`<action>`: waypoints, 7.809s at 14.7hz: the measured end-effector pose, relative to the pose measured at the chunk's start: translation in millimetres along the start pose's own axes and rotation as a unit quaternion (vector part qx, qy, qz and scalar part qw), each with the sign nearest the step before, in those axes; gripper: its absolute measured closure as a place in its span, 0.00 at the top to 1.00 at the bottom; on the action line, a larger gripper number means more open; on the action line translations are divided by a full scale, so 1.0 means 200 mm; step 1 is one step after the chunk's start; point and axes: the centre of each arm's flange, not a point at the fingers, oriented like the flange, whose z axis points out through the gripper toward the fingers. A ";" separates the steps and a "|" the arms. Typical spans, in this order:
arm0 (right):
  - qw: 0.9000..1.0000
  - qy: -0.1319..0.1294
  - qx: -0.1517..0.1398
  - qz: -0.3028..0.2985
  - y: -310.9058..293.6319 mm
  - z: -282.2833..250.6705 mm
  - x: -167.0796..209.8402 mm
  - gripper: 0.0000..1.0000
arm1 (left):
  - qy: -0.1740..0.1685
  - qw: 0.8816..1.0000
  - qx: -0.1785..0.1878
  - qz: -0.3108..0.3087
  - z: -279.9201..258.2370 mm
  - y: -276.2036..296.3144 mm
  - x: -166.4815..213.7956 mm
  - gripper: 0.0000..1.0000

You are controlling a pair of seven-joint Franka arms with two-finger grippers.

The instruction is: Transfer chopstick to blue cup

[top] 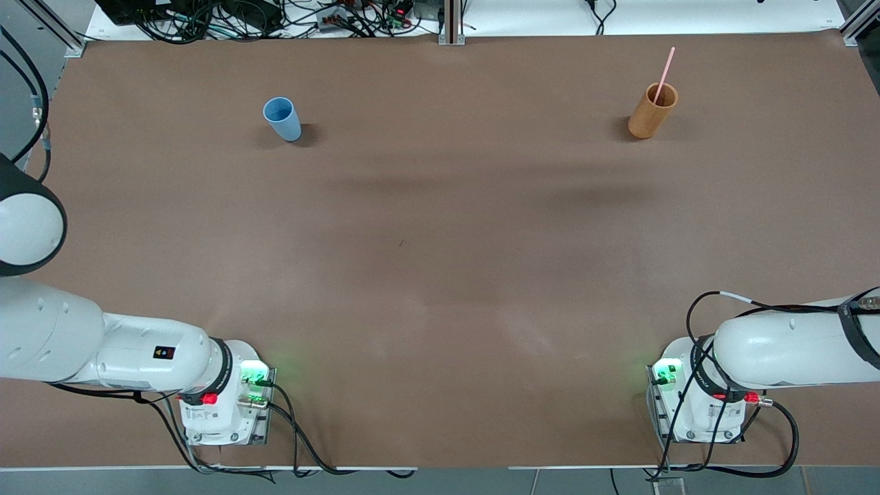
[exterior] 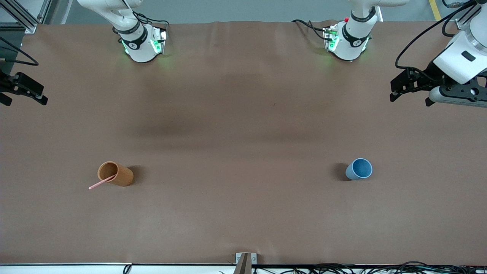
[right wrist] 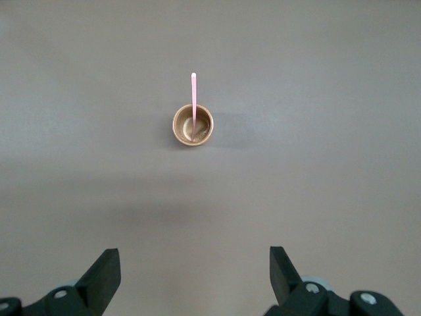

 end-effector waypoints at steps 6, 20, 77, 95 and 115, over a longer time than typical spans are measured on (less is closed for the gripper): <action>1.000 0.000 0.000 0.000 0.00 0.00 0.00 1.00 | 0.000 1.000 0.000 0.000 0.00 0.00 0.00 1.00; 1.000 -0.004 -0.009 -0.004 -0.02 0.57 0.43 0.95 | -0.025 0.999 0.003 -0.033 0.94 -0.28 0.29 1.00; 0.993 0.120 0.010 0.003 -0.37 0.06 0.19 0.09 | -0.021 0.971 0.019 -0.239 2.06 1.63 -0.01 0.22; 0.979 0.182 0.092 0.024 -2.48 0.54 -0.12 0.09 | 0.008 0.998 0.000 -0.067 0.73 0.25 0.35 1.00; 0.976 0.203 0.063 -0.044 -2.84 0.94 -0.27 0.09 | -0.014 1.000 0.011 0.012 -0.09 0.02 -0.03 1.00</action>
